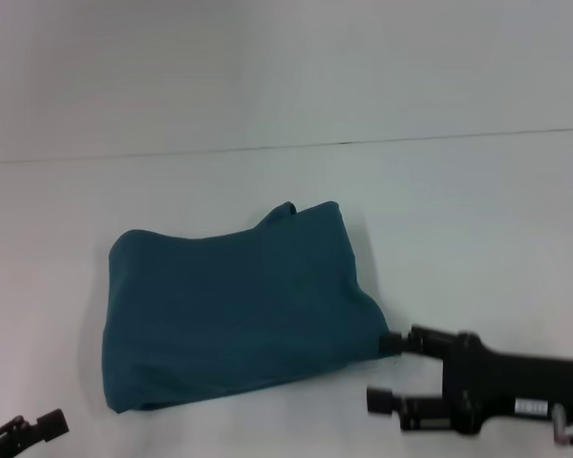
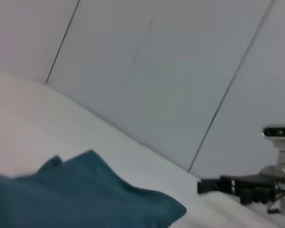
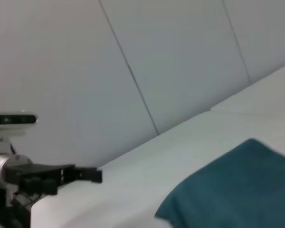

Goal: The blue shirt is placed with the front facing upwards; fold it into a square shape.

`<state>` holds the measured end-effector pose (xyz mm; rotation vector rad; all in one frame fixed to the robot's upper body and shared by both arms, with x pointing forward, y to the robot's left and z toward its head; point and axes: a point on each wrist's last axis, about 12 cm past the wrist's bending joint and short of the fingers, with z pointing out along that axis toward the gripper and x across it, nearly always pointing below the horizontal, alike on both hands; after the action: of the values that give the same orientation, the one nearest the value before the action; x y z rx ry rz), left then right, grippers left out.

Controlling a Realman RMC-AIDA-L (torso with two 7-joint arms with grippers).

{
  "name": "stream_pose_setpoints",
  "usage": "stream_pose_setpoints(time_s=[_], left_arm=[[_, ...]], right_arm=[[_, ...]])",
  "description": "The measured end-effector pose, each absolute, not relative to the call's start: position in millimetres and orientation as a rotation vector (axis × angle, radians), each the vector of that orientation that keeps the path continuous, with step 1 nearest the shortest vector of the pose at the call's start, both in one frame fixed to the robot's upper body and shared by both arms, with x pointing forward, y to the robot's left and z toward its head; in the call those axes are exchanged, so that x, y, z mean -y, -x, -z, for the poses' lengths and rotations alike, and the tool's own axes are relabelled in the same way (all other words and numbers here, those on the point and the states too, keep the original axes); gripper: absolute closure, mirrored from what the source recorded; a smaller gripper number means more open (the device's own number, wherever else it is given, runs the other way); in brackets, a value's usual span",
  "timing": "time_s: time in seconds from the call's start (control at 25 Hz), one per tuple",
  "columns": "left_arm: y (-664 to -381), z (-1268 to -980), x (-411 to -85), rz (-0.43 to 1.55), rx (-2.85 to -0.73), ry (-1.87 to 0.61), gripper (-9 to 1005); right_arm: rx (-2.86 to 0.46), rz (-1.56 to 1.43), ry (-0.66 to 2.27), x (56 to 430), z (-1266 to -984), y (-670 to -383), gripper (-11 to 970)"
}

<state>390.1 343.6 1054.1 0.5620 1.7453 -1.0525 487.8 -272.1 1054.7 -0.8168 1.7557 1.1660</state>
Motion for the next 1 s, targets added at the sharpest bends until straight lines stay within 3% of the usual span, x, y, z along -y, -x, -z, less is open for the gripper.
stream_pose_setpoints(time_s=[0.28,0.72,1.0], left_arm=[[-390,-1048,-333,1.142,-1.794,-0.648,60],[-422,-1043,-294,1.293,-1.786,-0.833,60],[-433,-1043,-287,1.27,-1.77,-0.903,59]], right_arm=[[-1.779,-1.187,0.908,267,-1036,-468,43],[-1.756,-1.278,1.031,237,-1037,-480,44],[-1.763,-1.274,1.011,239,-1036,-479,44]])
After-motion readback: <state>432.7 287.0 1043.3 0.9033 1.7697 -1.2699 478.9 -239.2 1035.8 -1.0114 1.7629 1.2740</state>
